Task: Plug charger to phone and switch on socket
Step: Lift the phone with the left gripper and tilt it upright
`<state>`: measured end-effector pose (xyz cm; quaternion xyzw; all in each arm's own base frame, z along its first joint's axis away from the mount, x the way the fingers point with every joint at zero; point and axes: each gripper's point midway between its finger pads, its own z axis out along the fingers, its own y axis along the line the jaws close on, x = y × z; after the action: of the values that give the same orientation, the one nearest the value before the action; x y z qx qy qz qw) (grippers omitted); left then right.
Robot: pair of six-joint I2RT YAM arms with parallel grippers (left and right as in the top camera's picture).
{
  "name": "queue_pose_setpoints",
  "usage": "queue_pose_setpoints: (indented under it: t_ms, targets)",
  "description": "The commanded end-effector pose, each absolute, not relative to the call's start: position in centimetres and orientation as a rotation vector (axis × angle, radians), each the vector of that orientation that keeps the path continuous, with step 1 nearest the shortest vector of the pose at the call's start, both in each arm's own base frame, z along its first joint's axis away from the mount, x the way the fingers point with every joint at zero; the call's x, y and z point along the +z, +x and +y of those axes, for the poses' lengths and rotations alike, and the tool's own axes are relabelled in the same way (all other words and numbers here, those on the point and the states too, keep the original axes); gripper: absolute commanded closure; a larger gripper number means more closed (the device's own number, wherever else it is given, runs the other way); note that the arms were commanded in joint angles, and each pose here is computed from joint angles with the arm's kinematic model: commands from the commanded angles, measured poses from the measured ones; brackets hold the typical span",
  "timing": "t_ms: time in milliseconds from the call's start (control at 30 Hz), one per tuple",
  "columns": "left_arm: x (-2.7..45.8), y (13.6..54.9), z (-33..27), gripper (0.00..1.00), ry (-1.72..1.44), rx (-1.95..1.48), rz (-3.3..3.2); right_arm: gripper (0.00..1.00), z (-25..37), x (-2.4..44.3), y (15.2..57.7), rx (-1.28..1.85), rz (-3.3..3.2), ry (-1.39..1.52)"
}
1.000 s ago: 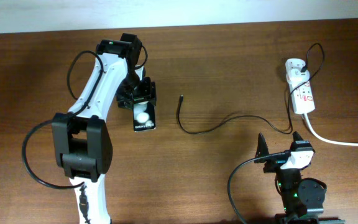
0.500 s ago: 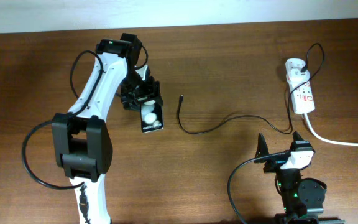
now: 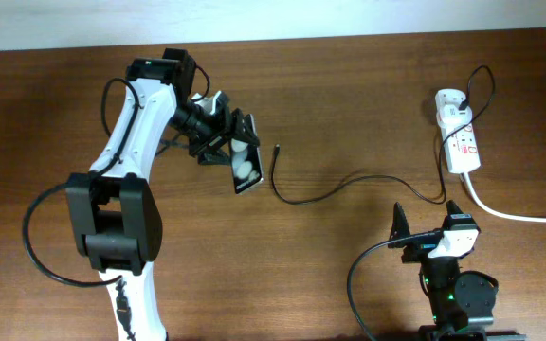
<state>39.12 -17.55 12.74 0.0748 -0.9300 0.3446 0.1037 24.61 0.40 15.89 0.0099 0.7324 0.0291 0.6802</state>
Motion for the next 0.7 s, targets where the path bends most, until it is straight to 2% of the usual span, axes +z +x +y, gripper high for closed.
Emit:
queue_pose_setpoints:
  t_ms: [0, 67, 500, 667]
  targets:
    - [16.0, 39.6, -19.7, 0.68, 0.208, 1.299, -2.611, 0.01, 0.6, 15.7, 24.6, 0.077, 1.645, 0.021]
    - [16.2, 39.6, -19.8, 0.71, 0.207, 1.312, -2.601, 0.01, 0.6, 15.7, 24.6, 0.077, 1.645, 0.021]
    - [16.3, 38.4, -19.7, 0.7, 0.337, 1.247, -2.515, 0.01, 0.6, 15.7, 24.6, 0.076, 1.645, 0.021]
    - [18.1, 37.8, -20.7, 0.7, 0.358, 1.36, -2.39, 0.01, 0.6, 15.7, 24.6, 0.077, 1.645, 0.021]
